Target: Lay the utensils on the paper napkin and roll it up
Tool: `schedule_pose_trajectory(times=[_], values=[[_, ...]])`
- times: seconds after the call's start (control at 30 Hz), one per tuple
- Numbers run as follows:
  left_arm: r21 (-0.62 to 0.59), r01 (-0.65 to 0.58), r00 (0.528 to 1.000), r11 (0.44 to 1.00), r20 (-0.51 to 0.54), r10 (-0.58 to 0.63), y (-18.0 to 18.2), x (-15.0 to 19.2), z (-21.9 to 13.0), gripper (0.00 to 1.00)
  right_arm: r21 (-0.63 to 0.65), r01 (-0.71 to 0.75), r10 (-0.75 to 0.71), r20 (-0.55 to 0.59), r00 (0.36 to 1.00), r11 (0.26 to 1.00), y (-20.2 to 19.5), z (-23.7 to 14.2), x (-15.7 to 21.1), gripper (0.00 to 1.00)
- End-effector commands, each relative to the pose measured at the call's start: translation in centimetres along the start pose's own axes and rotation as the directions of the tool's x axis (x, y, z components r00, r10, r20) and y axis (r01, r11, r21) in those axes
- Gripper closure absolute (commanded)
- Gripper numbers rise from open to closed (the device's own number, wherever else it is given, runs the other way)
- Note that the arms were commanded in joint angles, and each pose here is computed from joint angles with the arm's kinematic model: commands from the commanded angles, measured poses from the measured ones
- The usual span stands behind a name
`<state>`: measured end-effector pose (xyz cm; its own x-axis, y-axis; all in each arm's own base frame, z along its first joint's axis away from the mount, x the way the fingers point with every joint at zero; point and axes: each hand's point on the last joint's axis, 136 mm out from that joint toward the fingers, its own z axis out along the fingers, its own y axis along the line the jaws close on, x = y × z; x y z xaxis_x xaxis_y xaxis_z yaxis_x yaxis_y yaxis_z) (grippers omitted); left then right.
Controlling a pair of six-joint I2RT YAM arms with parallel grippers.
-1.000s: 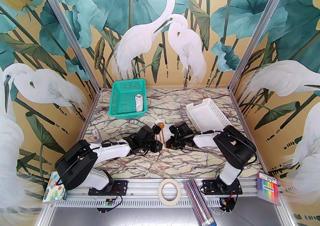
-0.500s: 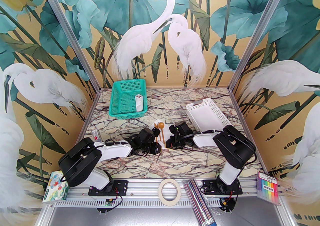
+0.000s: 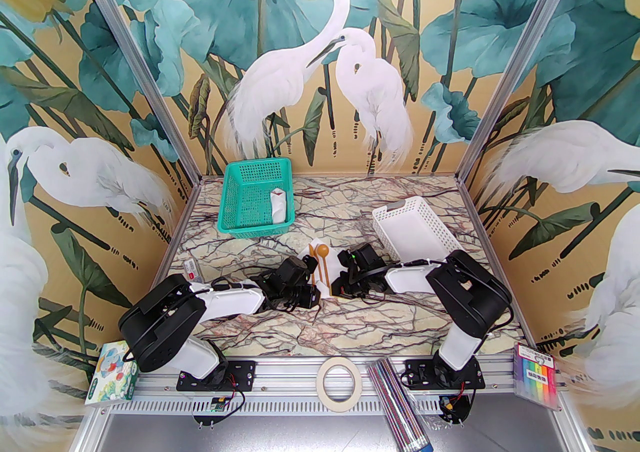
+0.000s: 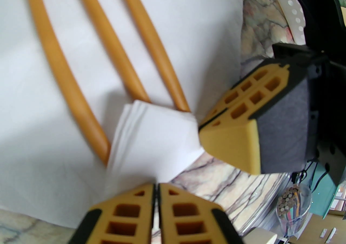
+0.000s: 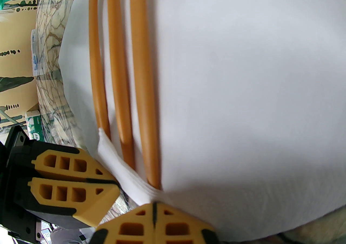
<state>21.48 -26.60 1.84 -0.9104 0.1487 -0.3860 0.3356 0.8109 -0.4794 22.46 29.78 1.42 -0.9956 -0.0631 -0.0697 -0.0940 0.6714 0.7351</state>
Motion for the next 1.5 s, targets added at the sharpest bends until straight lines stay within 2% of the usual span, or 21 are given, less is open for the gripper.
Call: schedule_pose_trajectory(times=[0.0, 0.13, 0.3, 0.4, 0.6, 0.73, 1.0, 1.23, 1.47], values=[[-0.122, 0.046, 0.999, 0.991, -0.015, -0.048, 2.8, 1.4, -0.6, 0.87, 0.080, -0.019, 0.020, -0.013, 1.000, 0.997, -1.8, 0.3, 0.6, 1.00], [-0.158, 0.068, 0.998, 0.985, 0.001, -0.068, 3.5, 1.6, -1.2, 0.87, 0.083, -0.019, 0.020, -0.011, 1.000, 0.996, -1.9, 0.3, 0.6, 1.00], [-0.148, 0.111, 0.994, 0.983, 0.033, -0.107, 4.1, 1.3, -2.3, 0.87, 0.084, -0.020, 0.020, -0.007, 1.000, 0.996, -1.8, 0.2, 0.5, 1.00], [-0.096, 0.099, 0.994, 0.990, 0.052, -0.095, 3.2, 0.7, -3.0, 0.87, 0.085, -0.021, 0.021, -0.005, 1.000, 0.996, -1.8, 0.2, 0.5, 1.00], [0.090, 0.020, 0.994, 0.996, 0.109, -0.029, -0.9, -1.3, -4.4, 0.87, 0.085, -0.022, 0.022, -0.004, 1.000, 0.996, -1.8, 0.2, 0.4, 1.00], [0.174, 0.010, 0.992, 0.985, 0.120, -0.031, -2.6, -2.3, -3.9, 0.87, 0.084, -0.022, 0.022, -0.003, 1.000, 0.996, -1.8, 0.2, 0.4, 1.00], [0.117, 0.031, 0.991, 0.993, 0.126, -0.046, -1.3, -3.2, -1.8, 0.88, 0.080, -0.022, 0.022, -0.005, 1.000, 0.997, -1.7, 0.3, 0.3, 1.00], [0.042, 0.063, 0.988, 0.997, 0.140, -0.068, 0.7, -3.3, -1.7, 0.89, 0.079, -0.022, 0.023, -0.004, 1.000, 0.997, -1.7, 0.3, 0.3, 1.00], [0.035, 0.077, 0.989, 0.996, 0.120, -0.081, 1.3, -2.6, -1.2, 0.89, 0.079, -0.021, 0.021, -0.005, 1.000, 0.997, -1.6, 0.3, 0.3, 1.00]])
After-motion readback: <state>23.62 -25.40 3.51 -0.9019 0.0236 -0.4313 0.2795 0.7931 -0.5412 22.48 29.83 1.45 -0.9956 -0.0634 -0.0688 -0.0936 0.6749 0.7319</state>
